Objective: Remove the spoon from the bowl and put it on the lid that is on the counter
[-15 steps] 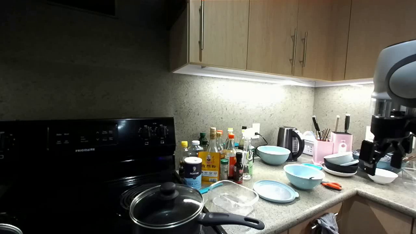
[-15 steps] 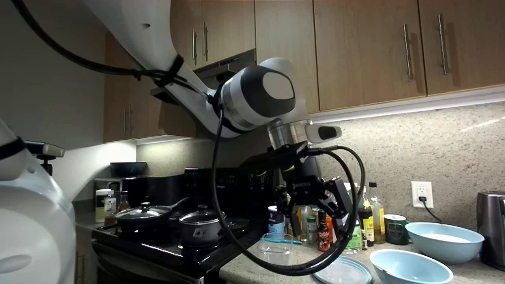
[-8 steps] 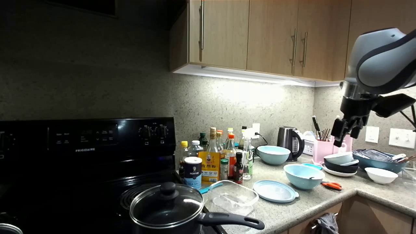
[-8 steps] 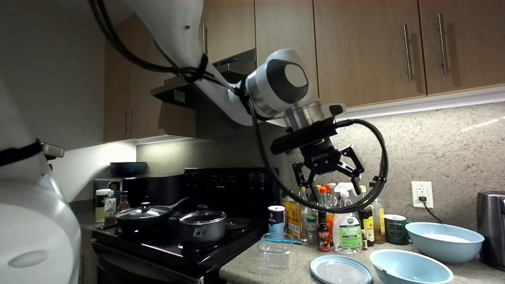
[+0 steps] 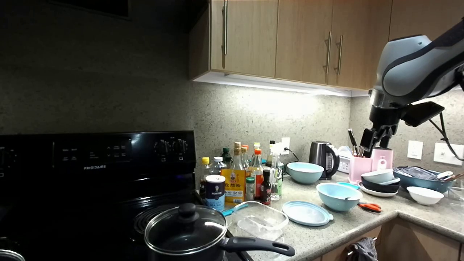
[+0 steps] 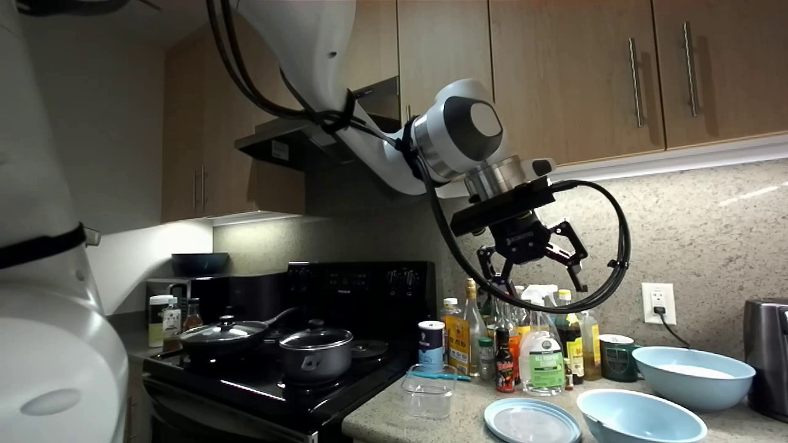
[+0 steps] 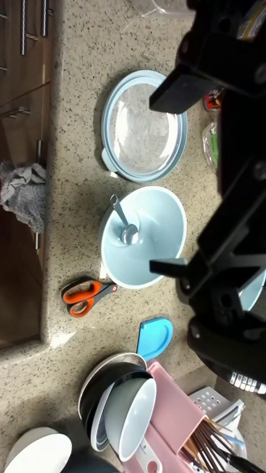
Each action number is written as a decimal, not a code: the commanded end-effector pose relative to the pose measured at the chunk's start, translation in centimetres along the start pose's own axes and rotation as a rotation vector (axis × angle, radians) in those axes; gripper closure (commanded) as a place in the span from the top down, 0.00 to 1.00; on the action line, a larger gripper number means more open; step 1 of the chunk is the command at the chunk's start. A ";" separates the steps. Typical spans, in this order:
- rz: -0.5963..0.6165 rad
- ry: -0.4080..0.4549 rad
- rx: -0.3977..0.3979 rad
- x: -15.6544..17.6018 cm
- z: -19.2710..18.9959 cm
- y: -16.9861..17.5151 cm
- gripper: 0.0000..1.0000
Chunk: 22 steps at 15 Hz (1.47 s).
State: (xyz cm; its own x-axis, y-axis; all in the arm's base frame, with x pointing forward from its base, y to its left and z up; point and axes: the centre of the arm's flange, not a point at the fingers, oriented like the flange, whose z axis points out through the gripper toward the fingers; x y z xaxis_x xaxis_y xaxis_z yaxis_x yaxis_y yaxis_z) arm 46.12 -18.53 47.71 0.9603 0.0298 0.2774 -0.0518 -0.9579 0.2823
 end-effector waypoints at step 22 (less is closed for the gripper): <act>0.033 -0.284 -0.031 9.3 14.0 4.8 1.00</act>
State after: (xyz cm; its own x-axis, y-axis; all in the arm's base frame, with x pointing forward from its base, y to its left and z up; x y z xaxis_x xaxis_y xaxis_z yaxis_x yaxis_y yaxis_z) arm 58.67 -26.88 38.84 0.9961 -0.0861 0.0202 -0.0881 -0.9479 0.3062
